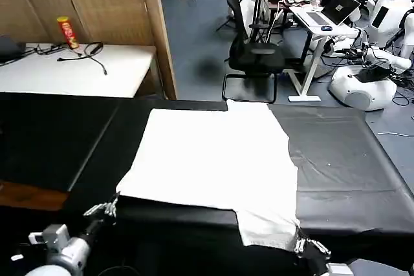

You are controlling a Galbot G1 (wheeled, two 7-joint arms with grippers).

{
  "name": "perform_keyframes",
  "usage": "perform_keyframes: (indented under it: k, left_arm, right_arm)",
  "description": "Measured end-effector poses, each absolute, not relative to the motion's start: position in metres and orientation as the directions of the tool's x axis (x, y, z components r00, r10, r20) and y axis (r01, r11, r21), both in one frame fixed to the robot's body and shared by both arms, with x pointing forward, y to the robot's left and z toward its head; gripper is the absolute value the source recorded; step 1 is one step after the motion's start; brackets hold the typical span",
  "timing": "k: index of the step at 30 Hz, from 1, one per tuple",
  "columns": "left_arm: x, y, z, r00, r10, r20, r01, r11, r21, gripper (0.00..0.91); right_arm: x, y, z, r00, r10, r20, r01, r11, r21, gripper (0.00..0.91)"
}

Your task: Fold and organize the clothes.

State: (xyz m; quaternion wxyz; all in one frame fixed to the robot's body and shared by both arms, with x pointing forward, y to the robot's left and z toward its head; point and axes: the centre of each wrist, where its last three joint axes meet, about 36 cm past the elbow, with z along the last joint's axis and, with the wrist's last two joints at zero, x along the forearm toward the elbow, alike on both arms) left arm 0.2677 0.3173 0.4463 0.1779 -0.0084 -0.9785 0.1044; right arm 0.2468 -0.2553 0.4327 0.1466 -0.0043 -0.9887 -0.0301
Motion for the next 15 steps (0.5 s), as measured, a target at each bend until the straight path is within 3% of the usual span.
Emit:
perform_keyframes:
  k: [7,15]
  left_arm:
    - [0.297,0.315,0.441,-0.974,0.015,0.228,-0.042,0.97,-0.242,0.0]
    - [0.322,0.315,0.422,-0.975,-0.005,0.222,-0.049,0.98,-0.191,0.0]
  right_arm:
    - [0.297,-0.267,0.411,-0.97,-0.002,0.243,0.01,0.999,0.05,0.0]
    - [0.36,-0.272,0.405,-0.977,-0.012,0.213,-0.009,1.0,0.015,0.0]
